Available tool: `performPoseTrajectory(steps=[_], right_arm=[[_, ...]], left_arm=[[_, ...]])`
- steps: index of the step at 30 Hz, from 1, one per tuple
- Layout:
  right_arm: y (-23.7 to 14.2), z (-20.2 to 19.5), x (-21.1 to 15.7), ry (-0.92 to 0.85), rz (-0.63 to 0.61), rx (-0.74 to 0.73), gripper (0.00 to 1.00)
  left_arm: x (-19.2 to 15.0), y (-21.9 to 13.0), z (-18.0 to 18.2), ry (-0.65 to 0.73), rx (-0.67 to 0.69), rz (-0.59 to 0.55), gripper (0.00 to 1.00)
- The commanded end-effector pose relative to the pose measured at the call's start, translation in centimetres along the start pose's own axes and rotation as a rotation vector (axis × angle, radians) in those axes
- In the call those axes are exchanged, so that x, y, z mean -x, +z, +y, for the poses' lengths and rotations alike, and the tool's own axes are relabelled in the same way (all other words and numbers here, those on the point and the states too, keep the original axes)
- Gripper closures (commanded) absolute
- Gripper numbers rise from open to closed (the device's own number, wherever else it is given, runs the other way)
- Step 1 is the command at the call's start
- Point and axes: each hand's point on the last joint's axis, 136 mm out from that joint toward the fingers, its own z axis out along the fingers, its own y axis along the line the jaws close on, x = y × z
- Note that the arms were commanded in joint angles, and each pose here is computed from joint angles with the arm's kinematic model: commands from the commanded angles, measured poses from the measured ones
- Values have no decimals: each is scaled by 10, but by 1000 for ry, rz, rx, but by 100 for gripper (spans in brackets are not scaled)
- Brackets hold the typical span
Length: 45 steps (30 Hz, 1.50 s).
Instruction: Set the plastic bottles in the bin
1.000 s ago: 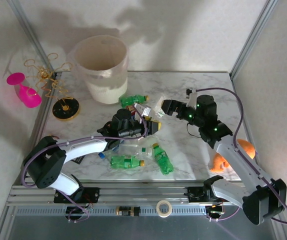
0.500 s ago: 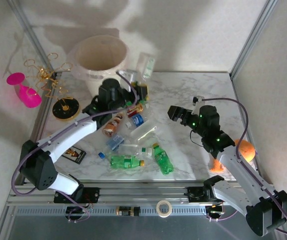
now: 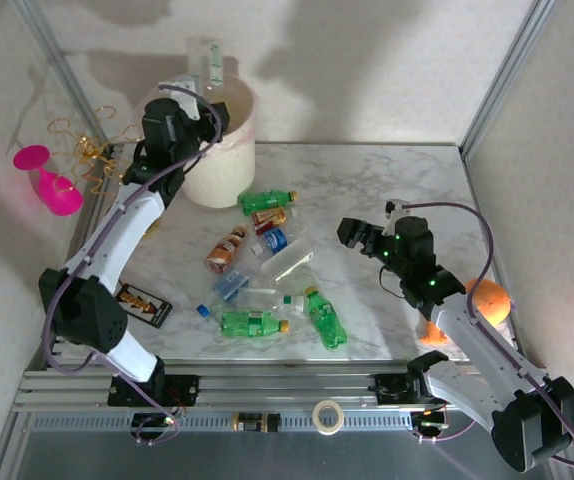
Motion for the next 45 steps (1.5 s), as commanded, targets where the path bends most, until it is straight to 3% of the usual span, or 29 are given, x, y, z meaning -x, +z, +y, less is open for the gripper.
performPoseTrajectory(steps=[1, 8, 9, 14, 19, 25, 34, 39, 45], right_arm=[[1, -6, 0, -7, -19, -17, 1], [-3, 0, 6, -9, -40, 5, 1], [-4, -1, 6, -7, -42, 2, 1], [-7, -3, 5, -1, -47, 3, 1], [-7, -1, 2, 0, -54, 23, 1], [-6, -1, -4, 5, -47, 43, 1], [5, 0, -36, 5, 93, 70, 1], [8, 10, -64, -37, 227, 107, 1], [6, 11, -104, -132, 385, 59, 1]], left_arm=[[-8, 16, 25, -62, 50, 50, 100], [-41, 51, 46, -87, 106, 174, 100], [-44, 54, 48, -91, 113, 181, 95], [-46, 58, 52, -117, 134, 179, 37], [-38, 57, 46, -128, 119, 166, 1], [-6, 39, 28, -118, 90, 101, 0], [26, -15, -42, 21, 53, -39, 0], [20, -46, -77, -46, -59, -109, 0], [-23, -64, -114, -123, -208, -54, 1]])
